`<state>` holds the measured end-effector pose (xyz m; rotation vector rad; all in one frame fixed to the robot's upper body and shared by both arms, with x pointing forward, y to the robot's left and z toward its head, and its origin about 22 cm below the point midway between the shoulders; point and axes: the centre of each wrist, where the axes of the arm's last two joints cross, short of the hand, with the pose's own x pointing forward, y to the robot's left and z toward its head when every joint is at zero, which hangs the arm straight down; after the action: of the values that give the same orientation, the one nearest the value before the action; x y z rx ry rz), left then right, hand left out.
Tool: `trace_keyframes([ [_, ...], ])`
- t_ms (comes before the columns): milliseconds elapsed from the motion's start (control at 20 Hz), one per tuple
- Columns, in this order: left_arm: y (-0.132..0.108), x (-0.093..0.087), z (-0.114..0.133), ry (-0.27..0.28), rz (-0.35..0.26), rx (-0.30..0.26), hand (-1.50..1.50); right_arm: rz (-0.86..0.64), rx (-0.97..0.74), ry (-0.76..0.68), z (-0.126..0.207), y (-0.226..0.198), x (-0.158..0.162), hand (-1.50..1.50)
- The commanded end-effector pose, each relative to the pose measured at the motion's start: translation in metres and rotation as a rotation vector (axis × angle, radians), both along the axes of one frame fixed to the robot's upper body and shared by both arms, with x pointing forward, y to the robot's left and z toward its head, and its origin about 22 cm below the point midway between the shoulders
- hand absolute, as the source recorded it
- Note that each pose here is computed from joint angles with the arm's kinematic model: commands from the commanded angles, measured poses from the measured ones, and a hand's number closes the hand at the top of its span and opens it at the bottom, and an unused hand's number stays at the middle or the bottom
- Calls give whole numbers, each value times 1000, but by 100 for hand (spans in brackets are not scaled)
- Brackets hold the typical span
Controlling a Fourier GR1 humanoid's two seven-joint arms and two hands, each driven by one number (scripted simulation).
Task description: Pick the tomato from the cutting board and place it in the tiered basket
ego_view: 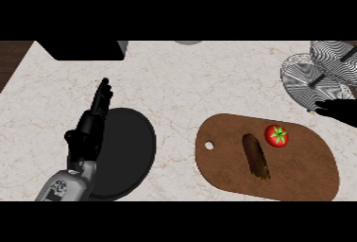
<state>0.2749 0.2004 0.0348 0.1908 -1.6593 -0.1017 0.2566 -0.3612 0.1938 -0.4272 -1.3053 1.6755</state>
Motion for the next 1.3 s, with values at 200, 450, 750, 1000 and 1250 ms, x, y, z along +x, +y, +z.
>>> trace_keyframes([
  [200, -12, -2, -7, -9, -5, 9, 0, 138, -55, -65, 11, 6, 11, -150],
  [450, 14, -11, -3, -4, 9, 16, 0, 96, -38, -117, -26, 14, 27, -150],
  [750, -5, -5, -6, 12, -4, -1, 0, 3, -56, -85, -33, -4, 18, -150],
  [1000, 10, -18, -2, -4, -9, 7, 0, 1, -70, -27, -39, 2, 47, -150],
  [1250, 3, -7, 2, -6, -6, -9, 0, 30, -37, -23, -78, -11, 34, -150],
])
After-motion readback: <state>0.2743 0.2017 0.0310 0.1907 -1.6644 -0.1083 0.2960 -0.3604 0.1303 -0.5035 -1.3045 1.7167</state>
